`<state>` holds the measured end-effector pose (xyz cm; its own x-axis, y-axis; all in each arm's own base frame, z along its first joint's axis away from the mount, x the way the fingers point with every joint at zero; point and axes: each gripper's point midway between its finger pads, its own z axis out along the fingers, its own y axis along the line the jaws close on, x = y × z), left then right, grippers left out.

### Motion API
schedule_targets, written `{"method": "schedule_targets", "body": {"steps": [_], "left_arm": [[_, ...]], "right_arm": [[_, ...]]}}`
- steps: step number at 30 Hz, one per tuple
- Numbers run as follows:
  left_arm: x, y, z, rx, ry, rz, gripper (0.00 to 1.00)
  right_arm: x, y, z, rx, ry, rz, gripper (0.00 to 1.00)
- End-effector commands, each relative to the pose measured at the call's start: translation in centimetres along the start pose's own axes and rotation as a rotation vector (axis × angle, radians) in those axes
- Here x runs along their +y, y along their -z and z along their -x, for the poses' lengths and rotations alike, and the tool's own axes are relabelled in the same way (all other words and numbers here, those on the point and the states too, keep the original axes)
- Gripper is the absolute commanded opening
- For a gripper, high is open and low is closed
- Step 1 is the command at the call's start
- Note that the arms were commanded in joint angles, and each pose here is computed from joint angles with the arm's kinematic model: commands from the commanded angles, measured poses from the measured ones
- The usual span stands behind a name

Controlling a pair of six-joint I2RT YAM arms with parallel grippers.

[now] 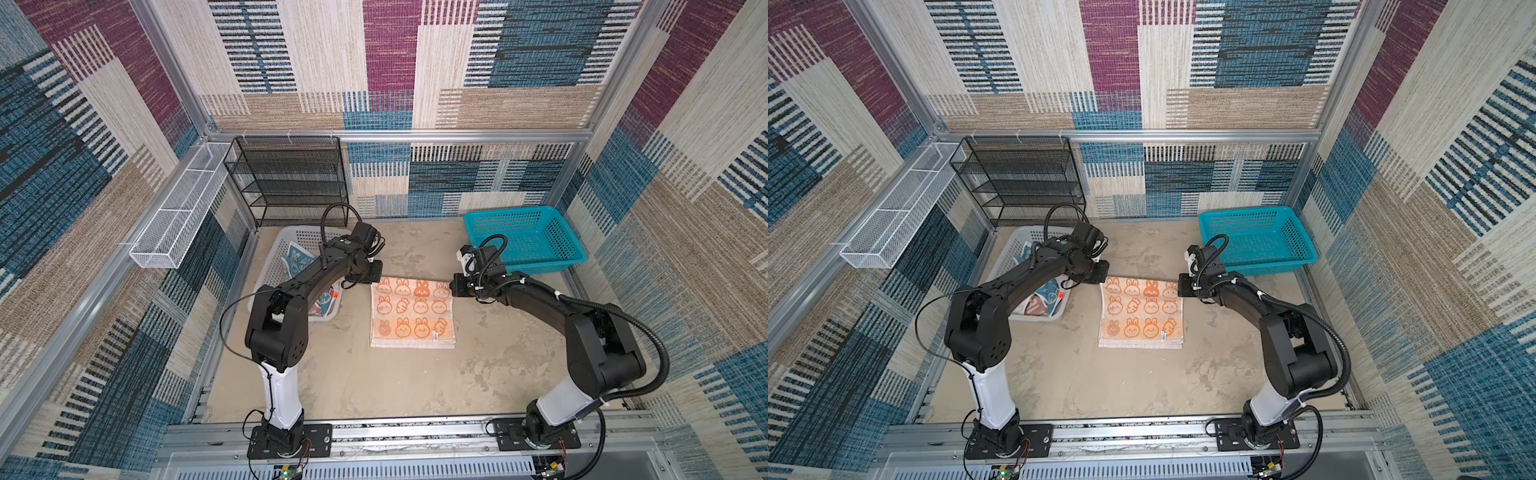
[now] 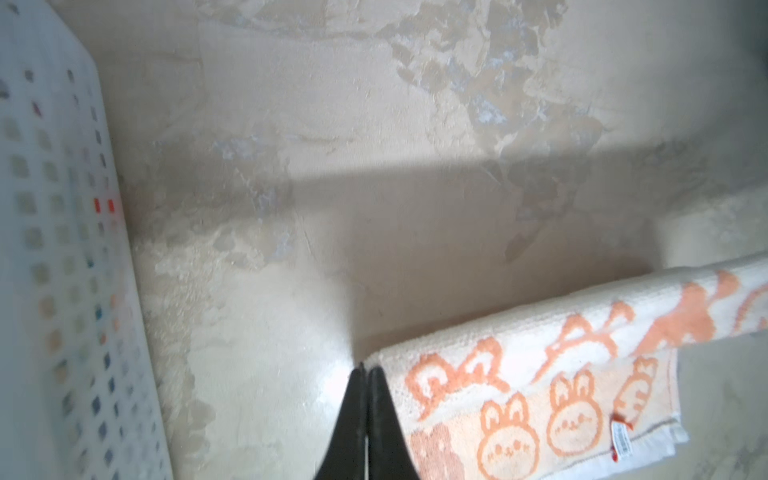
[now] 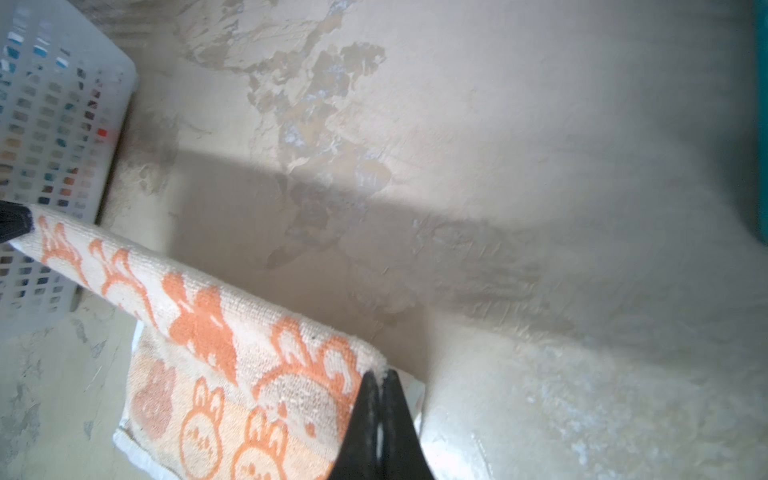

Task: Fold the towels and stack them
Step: 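Fold the far edge toward the robot with both grippers, over the towel, then release the folded edge and lift both grippers off the towel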

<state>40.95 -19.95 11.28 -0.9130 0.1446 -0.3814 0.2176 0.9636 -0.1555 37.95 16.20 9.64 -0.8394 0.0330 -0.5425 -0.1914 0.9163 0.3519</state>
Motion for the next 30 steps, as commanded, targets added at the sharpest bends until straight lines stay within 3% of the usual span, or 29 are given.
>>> {"method": "schedule_targets", "body": {"steps": [1,9,13,19,25,30], "left_arm": [[0.0,0.6,-2.1,0.017,0.036,0.008,0.0],[-2.1,-1.3,-10.4,0.115,0.068,-0.033,0.0],[-1.6,-2.8,-11.8,0.156,0.086,-0.011,0.0],[-2.1,-4.7,-10.9,0.185,0.073,-0.011,0.0],[-2.2,-6.0,-8.5,0.188,0.034,0.018,0.0],[-2.3,-5.0,-5.3,0.147,0.011,0.04,0.0]], "right_arm": [[0.5,0.8,-1.8,0.014,-0.012,-0.003,0.04],[0.8,0.2,-8.5,0.093,-0.091,0.083,0.04],[0.4,-1.1,-10.6,0.139,-0.12,0.102,0.04],[-1.7,-3.3,-10.9,0.181,-0.12,0.012,0.04],[-4.1,-4.6,-7.7,0.149,-0.138,-0.069,0.04],[-4.3,-4.6,-4.4,0.121,-0.123,-0.078,0.04]]}}
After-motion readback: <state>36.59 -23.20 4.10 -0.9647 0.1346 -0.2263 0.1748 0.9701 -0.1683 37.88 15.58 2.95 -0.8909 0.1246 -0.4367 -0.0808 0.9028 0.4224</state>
